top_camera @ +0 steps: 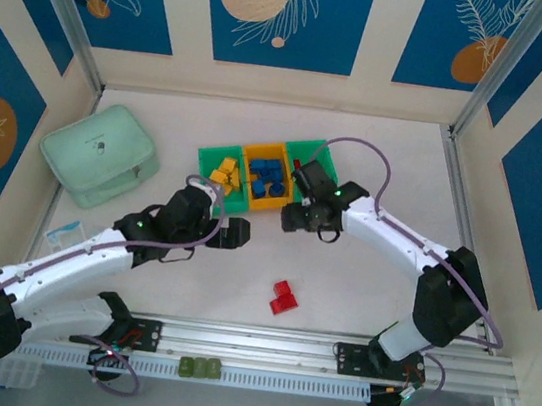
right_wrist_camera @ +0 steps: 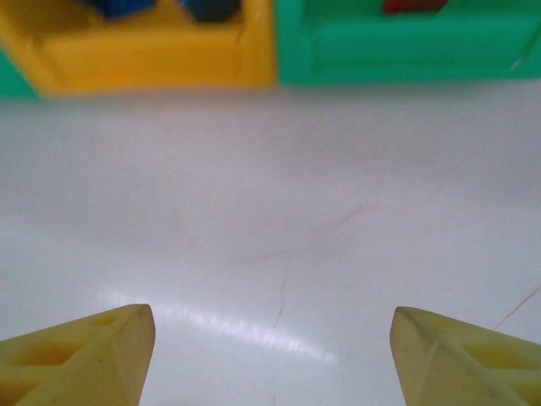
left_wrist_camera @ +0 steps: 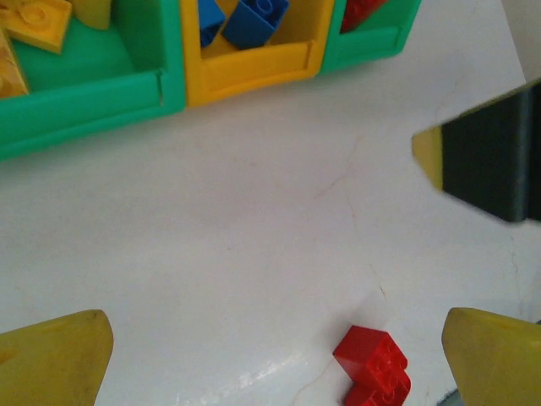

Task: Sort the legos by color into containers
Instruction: Pick up the lego from the bottom-center of the table.

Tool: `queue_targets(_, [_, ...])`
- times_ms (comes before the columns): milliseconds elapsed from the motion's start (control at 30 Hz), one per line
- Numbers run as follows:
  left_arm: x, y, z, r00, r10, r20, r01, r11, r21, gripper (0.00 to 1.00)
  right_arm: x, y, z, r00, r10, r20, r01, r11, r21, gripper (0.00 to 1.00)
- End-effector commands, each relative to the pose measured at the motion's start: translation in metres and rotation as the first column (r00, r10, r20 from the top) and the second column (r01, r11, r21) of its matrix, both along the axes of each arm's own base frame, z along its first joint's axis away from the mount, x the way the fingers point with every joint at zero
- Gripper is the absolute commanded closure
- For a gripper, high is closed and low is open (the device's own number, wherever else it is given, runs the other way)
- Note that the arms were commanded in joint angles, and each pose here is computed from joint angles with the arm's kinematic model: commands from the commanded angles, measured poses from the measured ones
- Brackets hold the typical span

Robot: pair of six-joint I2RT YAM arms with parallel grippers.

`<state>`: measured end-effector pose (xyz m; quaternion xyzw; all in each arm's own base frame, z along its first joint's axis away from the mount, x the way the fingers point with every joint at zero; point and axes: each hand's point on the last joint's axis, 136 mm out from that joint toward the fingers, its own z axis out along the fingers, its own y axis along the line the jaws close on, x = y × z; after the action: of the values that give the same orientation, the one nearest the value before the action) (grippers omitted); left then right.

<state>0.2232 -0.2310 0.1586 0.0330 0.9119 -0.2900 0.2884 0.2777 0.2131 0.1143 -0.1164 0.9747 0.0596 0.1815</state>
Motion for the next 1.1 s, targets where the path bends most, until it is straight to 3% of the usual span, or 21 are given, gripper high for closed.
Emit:
queue_targets(0, [-0.005,0.001,-0.003,1.0,0.024,0.0,-0.024,1.0,-0.017,0.01,-0.036,0.009,-0.01,0.997,0.04,-0.067,-0.039,0.999,0.015,0.24])
queue_targets(333, [-0.018,0.015,-0.018,0.996,0.078,-0.03,-0.079,0.997,-0.003,0.01,-0.105,0.026,-0.045,0.977,0.133,-0.169,-0.13,0.991,0.028,0.21])
queue_targets(500, [-0.023,0.02,-0.025,0.995,0.094,-0.044,-0.094,0.996,-0.005,0.01,-0.12,0.03,-0.064,0.969,0.149,-0.2,-0.156,0.987,-0.022,0.23])
queue_targets(800, [-0.022,0.022,-0.031,0.993,0.11,-0.047,-0.11,0.994,0.009,0.01,-0.124,0.036,-0.084,0.96,0.168,-0.226,-0.189,0.979,-0.077,0.37])
queue_targets(1067, [-0.021,0.02,-0.033,0.993,0.104,-0.049,-0.104,0.994,0.016,0.01,-0.125,0.037,-0.088,0.958,0.171,-0.231,-0.198,0.975,-0.099,0.56])
